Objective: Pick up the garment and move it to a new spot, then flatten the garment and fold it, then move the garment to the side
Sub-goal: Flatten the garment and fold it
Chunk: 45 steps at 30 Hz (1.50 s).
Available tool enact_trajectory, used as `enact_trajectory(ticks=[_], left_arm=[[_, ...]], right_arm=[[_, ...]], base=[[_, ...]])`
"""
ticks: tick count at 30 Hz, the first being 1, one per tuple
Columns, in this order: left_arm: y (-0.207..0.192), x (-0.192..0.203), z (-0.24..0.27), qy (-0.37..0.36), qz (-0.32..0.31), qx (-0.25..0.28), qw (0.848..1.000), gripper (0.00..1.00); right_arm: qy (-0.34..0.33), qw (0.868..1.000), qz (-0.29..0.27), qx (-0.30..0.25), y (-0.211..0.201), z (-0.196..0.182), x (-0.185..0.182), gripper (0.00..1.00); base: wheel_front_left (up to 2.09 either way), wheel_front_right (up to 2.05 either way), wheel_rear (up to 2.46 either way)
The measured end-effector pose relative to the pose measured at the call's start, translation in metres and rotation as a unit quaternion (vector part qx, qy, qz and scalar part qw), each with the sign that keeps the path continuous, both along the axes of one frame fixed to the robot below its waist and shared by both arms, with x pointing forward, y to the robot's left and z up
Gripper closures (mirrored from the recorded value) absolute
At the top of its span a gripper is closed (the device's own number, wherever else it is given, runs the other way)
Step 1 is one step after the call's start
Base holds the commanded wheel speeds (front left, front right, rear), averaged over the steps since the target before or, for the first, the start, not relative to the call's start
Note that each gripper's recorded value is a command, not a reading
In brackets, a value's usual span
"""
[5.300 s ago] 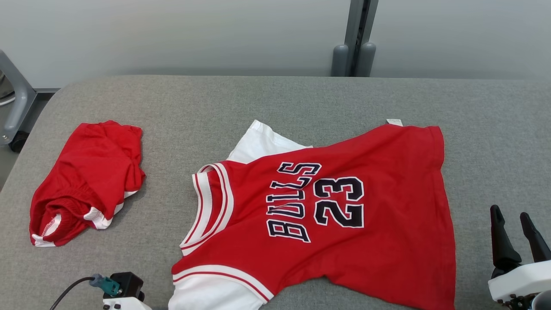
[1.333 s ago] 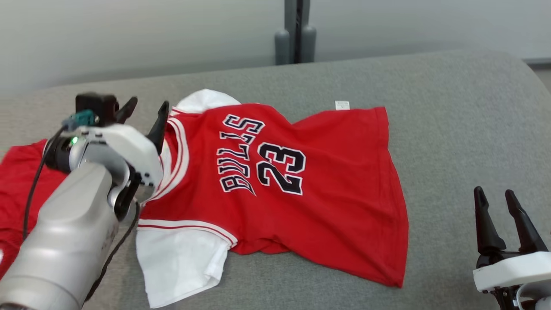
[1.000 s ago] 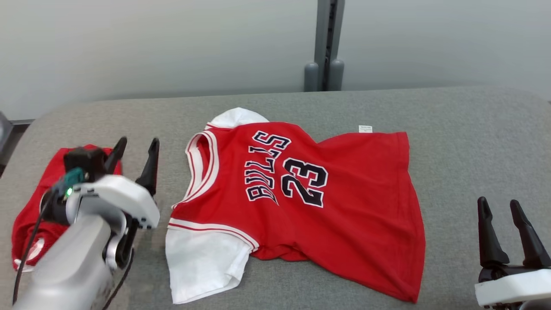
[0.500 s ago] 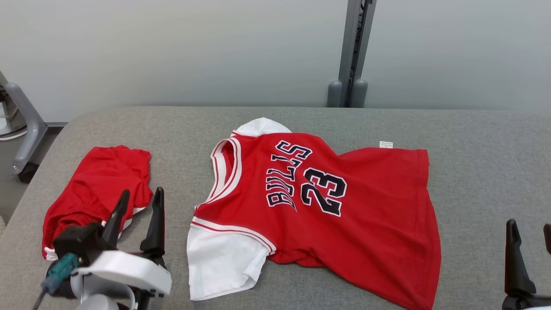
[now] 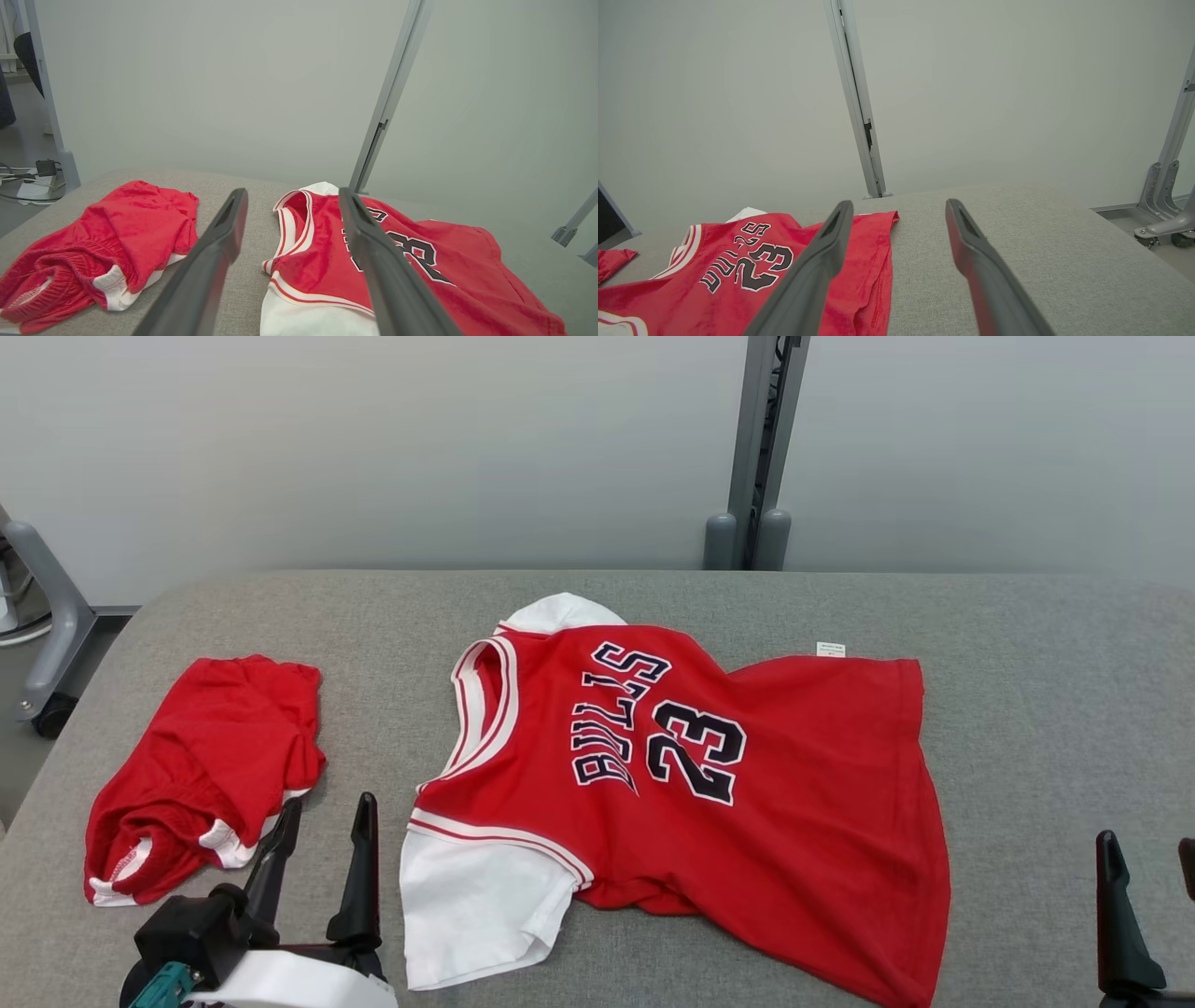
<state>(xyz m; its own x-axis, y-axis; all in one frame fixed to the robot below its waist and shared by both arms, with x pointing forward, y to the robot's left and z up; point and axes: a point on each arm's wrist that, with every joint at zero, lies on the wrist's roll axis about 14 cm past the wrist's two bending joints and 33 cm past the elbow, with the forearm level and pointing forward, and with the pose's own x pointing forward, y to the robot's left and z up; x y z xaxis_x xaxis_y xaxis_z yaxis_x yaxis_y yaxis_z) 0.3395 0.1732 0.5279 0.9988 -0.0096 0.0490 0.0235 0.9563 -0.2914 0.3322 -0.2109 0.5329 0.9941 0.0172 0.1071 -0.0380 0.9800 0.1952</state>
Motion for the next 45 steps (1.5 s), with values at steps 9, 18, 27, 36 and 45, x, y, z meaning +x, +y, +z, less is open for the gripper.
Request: enact_trajectory(ticks=[9,18,27,36,45], left_arm=[[-0.006,-0.002,-0.007,0.007,-0.012,0.004,1.0,0.0],[-0.013,-0.018,-0.073,0.186,-0.039,-0.013,0.982,0.0],[-0.021,-0.035,-0.109,0.288,-0.067,-0.003,0.955,0.0],[-0.031,-0.04,-0.134,0.35,-0.086,-0.011,0.933,0.0],[-0.04,-0.04,-0.159,0.394,-0.108,-0.009,0.913,0.0]], right_arm=[[0.009,1.0,0.007,0.0,0.004,-0.002,0.0,0.0],[0.142,0.989,0.042,0.027,0.02,-0.054,-0.009,0.0],[0.283,0.954,0.081,0.059,0.043,-0.107,-0.024,0.0],[0.364,0.92,0.109,0.096,0.069,-0.142,-0.022,0.0],[0.391,0.904,0.129,0.117,0.088,-0.157,-0.014,0.0]], base=[[0.0,0.0,0.0],[0.0,0.0,0.0],[0.0,0.0,0.0],[0.0,0.0,0.0],[0.0,0.0,0.0]])
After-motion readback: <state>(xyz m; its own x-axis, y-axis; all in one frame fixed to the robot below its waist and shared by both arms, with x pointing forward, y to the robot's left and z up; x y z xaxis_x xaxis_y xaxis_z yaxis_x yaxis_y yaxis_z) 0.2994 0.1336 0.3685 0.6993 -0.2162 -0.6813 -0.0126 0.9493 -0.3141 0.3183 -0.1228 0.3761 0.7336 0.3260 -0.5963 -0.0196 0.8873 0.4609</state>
